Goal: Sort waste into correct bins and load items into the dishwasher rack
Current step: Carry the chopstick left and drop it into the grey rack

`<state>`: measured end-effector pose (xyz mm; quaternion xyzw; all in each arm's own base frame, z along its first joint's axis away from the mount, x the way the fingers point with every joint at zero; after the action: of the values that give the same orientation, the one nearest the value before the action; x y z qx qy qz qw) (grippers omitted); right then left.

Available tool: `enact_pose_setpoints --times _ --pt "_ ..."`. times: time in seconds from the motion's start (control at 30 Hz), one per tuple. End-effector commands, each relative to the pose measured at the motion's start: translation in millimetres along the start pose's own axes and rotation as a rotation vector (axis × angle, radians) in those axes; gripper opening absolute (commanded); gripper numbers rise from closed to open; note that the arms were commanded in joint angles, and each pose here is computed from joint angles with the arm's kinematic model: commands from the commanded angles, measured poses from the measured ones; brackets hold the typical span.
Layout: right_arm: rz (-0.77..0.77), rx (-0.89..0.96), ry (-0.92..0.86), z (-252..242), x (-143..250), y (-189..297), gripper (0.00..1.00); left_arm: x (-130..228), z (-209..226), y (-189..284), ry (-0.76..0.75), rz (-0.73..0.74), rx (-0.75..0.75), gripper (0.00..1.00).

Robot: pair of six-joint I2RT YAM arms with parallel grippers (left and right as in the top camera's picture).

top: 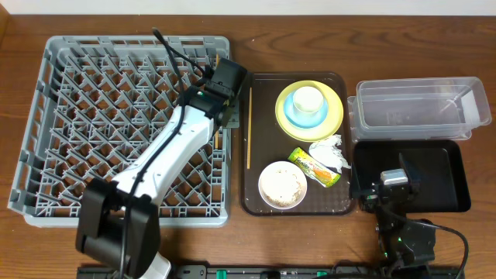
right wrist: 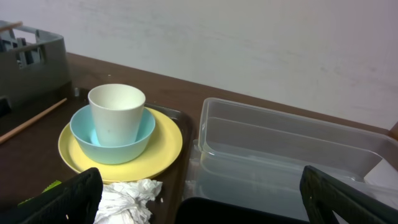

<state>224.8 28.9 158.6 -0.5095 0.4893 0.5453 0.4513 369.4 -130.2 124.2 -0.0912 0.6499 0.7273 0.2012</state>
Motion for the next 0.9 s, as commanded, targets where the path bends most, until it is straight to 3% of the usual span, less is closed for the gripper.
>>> enact_pose_setpoints --times 0.0,0.17,0.2,0.27,0.4,0.57,0.7,0.8,0.87 --pt "0.002 0.000 0.004 0.0 0.9 0.1 0.99 -1.2 3.1 -2.8 -0.013 0.007 -0.020 0.06" --pt "0.002 0.000 0.004 0.0 0.9 0.1 0.99 0.0 3.3 -3.1 -0.014 0.013 -0.021 0.08" --pt "0.002 0.000 0.004 0.0 0.9 0.1 0.99 0.8 3.5 -3.1 -0.015 0.017 -0.021 0.11" --pt "0.002 0.000 0.004 0.0 0.9 0.1 0.99 2.5 3.8 -3.2 -0.017 0.024 -0.023 0.30" --pt "0.002 0.000 0.004 0.0 0.9 0.1 0.99 1.7 4.4 -1.8 -0.016 0.022 -0.024 0.41" --pt "0.002 0.000 0.004 0.0 0.9 0.1 0.99 -13.8 5.1 24.7 0.002 -0.044 0.005 0.41" --pt "0.002 0.000 0.004 0.0 0.9 0.1 0.99 -23.9 -3.9 62.4 0.033 -0.133 0.115 0.35" --pt "0.002 0.000 0.004 0.0 0.9 0.1 0.99 -25.8 -9.7 85.9 0.056 -0.180 0.176 0.26" --pt "0.002 0.000 0.004 0.0 0.9 0.1 0.99 -25.2 -16.2 95.5 0.051 -0.196 0.207 0.13"
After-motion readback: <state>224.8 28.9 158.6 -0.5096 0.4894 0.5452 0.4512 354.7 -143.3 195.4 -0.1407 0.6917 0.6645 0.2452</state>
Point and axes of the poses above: each gripper's point midway between its finger pads, its own y axis back along the fingers, its own z axis along the line the jaws close on, x = y × z, the point moved 2 cm from there along y, back along the fingers, and after that the axes turned 10 degrees about -y, right-handed, at the moved point
